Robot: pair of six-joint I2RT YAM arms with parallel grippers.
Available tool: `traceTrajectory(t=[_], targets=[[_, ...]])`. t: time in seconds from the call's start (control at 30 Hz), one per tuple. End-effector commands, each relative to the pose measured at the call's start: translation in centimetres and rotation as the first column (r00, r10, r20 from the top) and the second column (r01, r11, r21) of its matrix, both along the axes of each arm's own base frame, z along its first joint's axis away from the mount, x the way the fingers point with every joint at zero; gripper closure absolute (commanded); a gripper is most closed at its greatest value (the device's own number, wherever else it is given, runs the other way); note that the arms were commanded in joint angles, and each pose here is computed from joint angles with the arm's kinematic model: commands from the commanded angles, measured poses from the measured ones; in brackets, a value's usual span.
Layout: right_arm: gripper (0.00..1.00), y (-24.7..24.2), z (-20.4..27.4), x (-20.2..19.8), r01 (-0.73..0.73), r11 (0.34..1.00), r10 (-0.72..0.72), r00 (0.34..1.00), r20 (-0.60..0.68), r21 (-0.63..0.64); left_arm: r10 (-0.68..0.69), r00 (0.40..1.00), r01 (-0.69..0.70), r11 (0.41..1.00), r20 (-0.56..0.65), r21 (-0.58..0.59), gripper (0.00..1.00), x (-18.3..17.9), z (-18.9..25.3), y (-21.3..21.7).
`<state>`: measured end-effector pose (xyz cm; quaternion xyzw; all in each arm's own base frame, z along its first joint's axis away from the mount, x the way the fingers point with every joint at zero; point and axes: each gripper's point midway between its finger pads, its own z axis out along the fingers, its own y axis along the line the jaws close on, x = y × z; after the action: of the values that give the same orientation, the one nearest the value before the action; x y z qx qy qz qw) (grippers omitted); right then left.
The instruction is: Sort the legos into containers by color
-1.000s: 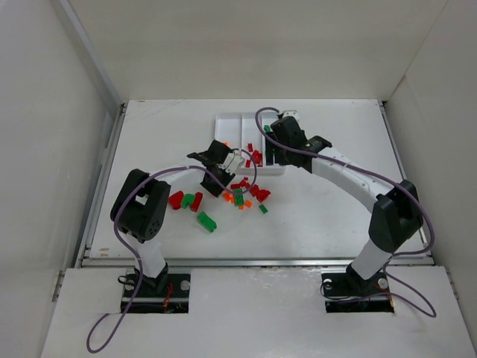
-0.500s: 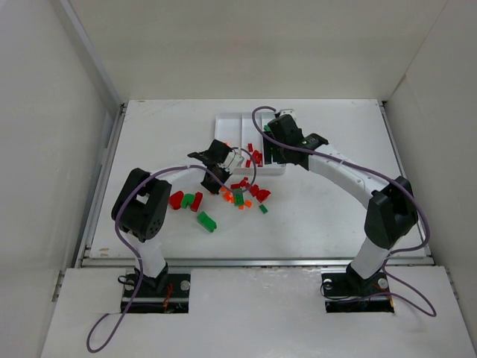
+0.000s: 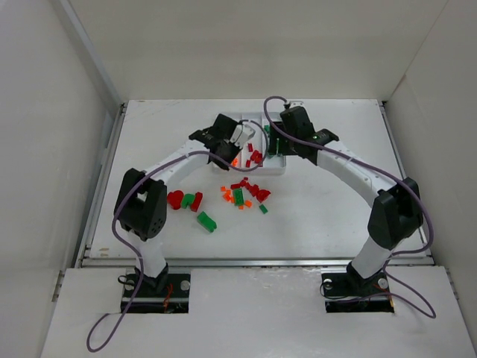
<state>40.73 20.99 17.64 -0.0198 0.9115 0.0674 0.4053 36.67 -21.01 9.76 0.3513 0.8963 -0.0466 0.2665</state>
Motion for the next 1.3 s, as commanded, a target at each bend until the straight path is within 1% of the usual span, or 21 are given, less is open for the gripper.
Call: traceTrajectory(t=[0.0, 0.07, 0.1, 0.27, 0.3, 0.43, 0.47, 0.5, 0.6, 0.77, 0.8, 0.83, 0.87, 0.9, 0.93, 1.0, 1.03, 1.1, 1.13, 1.23, 1.27], targets=[[0.22, 0.4, 3.3, 1.8, -0.008, 0.998, 0.003, 0.996, 0.093, 0.056, 0.018, 0.999, -0.018, 1.0, 0.042, 0.009, 1.0, 3.0, 0.2, -1.1], [0.22, 0.3, 3.0, 2.6, 0.002, 0.999, -0.006, 0.996, 0.085, 0.051, 0.047, 0.997, -0.047, 0.999, 0.056, 0.004, 1.0, 4.7, 0.1, -1.1], [0.22, 0.5, 3.0, 2.8, 0.002, 0.999, -0.006, 0.996, 0.085, 0.051, 0.06, 0.995, -0.058, 0.998, 0.082, -0.022, 1.0, 5.8, 1.2, -1.9], [0.22, 0.6, 2.5, 5.1, -0.008, 0.999, 0.006, 0.998, 0.064, 0.042, 0.145, 0.981, -0.138, 0.989, 0.127, -0.059, 1.0, 10.2, 0.5, -1.6], [0.22, 0.6, 2.2, 5.2, -0.016, 1.0, 0.015, 0.998, 0.054, 0.025, 0.15, 0.979, -0.143, 0.988, 0.137, -0.058, 0.9, 10.8, 0.3, -1.8], [0.22, 0.9, 2.3, 6.0, -0.036, 0.999, 0.037, 0.998, 0.051, -0.004, 0.189, 0.968, -0.174, 0.979, 0.165, -0.103, 0.59, 12.4, 1.6, -2.1], [0.22, 0.8, 2.8, 6.3, -0.029, 1.0, 0.03, 0.997, 0.066, -0.004, 0.203, 0.964, -0.186, 0.976, 0.173, -0.108, 0.45, 12.6, 1.9, -2.1], [0.22, 0.8, 2.8, 6.3, -0.029, 1.0, 0.03, 0.997, 0.066, -0.004, 0.214, 0.961, -0.197, 0.974, 0.173, -0.108, 0.41, 12.9, 1.9, -1.5], [0.22, 0.8, 3.4, 6.2, -0.035, 0.999, 0.035, 0.996, 0.077, -0.006, 0.23, 0.954, -0.209, 0.97, 0.194, -0.125, 0.4, 13.0, 3.5, -1.4], [0.22, 1.4, 4.3, 4.2, -0.066, 0.998, 0.066, 0.994, 0.09, 0.002, 0.258, 0.935, -0.232, 0.964, 0.245, -0.129, 0.41, 11.9, 6.8, 0.0], [0.22, 1.5, 4.4, 3.7, -0.068, 0.998, 0.068, 0.993, 0.093, -0.002, 0.255, 0.94, -0.235, 0.966, 0.226, -0.112, 0.41, 10.8, 6.2, 0.5], [0.22, 2.2, 4.7, 3.0, -0.078, 0.997, 0.079, 0.991, 0.107, -0.009, 0.267, 0.931, -0.24, 0.962, 0.25, -0.133, 0.41, 10.3, 8.1, 1.3], [0.22, 2.3, 4.8, 2.1, -0.086, 0.996, 0.087, 0.99, 0.108, -0.014, 0.28, 0.926, -0.253, 0.958, 0.253, -0.135, 0.41, 9.9, 8.5, 2.2], [0.22, 2.8, 4.9, 1.5, -0.096, 0.995, 0.096, 0.989, 0.112, -0.004, 0.293, 0.927, -0.275, 0.955, 0.235, -0.109, 0.42, 8.9, 7.5, 3.5], [0.22, 3.2, 4.7, 0.9, -0.104, 0.994, 0.105, 0.988, 0.111, -0.012, 0.319, 0.911, -0.293, 0.947, 0.263, -0.134, 0.42, 8.3, 9.1, 4.5], [0.22, 4.9, 3.9, -1.0, -0.157, 0.988, 0.157, 0.984, 0.087, -0.007, 0.404, 0.879, -0.377, 0.914, 0.252, -0.149, 0.42, 7.7, 9.2, 7.7], [0.22, 5.6, 3.5, -1.5, -0.18, 0.984, 0.18, 0.98, 0.081, -0.002, 0.44, 0.87, -0.417, 0.898, 0.222, -0.141, 0.42, 6.7, 7.9, 9.1], [0.22, 7.7, 2.2, -3.4, -0.255, 0.967, 0.253, 0.966, 0.045, 0.028, 0.53, 0.82, -0.494, 0.846, 0.214, -0.203, 0.42, 5.9, 9.1, 12.2], [0.22, 8.7, 1.8, -3.7, -0.281, 0.959, 0.279, 0.959, 0.039, 0.04, 0.574, 0.799, -0.536, 0.815, 0.177, -0.223, 0.42, 4.9, 8.0, 13.0], [0.22, 11.5, -0.5, -5.1, -0.353, 0.935, 0.353, 0.935, -0.009, 0.043, 0.616, 0.754, -0.543, 0.78, 0.228, -0.31, 0.42, 3.8, 10.2, 14.3], [0.22, 12.4, -1.0, -5.3, -0.367, 0.93, 0.367, 0.93, -0.016, 0.04, 0.63, 0.738, -0.562, 0.772, 0.243, -0.297, 0.42, 3.1, 9.8, 15.0]])
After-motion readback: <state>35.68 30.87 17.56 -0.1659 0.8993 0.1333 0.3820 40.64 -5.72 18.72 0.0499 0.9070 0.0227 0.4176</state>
